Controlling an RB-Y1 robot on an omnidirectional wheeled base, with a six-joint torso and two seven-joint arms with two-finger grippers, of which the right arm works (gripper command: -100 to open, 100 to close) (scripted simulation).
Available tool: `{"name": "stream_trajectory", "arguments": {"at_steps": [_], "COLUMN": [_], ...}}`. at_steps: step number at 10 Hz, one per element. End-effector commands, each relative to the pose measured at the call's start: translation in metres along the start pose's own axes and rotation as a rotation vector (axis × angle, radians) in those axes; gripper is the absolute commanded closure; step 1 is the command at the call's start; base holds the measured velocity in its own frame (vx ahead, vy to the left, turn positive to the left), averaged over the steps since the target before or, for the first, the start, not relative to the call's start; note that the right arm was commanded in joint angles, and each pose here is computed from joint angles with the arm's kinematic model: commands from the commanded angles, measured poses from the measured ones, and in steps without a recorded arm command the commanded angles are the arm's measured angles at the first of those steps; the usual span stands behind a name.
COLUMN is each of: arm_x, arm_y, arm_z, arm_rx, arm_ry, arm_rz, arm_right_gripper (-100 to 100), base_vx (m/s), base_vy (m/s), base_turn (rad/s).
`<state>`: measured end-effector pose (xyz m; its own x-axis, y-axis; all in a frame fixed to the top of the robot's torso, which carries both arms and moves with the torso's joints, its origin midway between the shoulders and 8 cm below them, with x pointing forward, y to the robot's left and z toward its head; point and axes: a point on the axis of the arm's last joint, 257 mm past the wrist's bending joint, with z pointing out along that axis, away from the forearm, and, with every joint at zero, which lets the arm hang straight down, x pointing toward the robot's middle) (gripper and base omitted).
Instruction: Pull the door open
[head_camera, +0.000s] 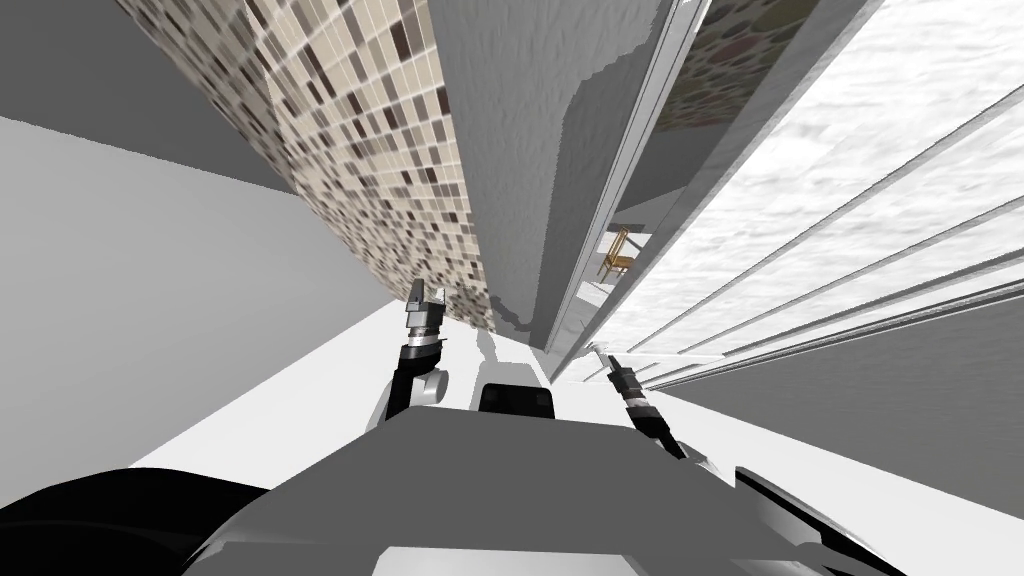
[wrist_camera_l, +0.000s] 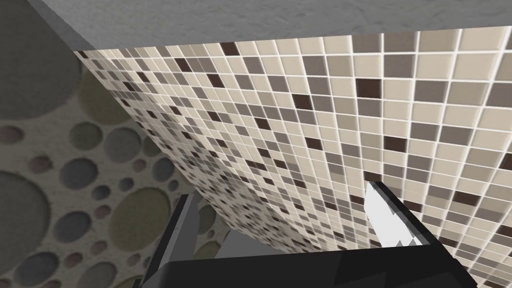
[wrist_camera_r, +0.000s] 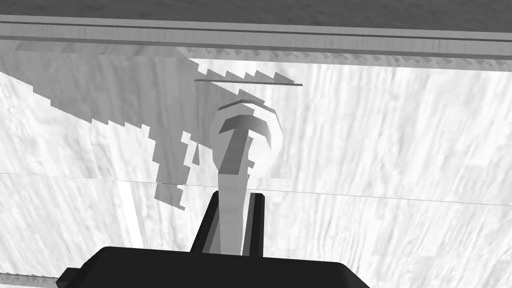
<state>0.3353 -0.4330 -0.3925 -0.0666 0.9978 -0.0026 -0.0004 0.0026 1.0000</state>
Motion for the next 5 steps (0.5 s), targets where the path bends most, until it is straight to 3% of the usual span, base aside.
{"name": "stream_trajectory", "arguments": {"at_steps": [1, 5], "arm_x": [0.002, -0.003], "arm_y": [-0.002, 0.000], "arm_z": [-0.0102, -0.0330], "arm_rx": [0.002, 0.000], "arm_ry": [0.009, 0.023], "arm_rz": [0.002, 0.003], "arm_right_gripper": [100, 100], "base_vx": [-0.181, -0.174], "base_vy": [-0.089, -0.078], "base_turn": [0.139, 0.161]}}
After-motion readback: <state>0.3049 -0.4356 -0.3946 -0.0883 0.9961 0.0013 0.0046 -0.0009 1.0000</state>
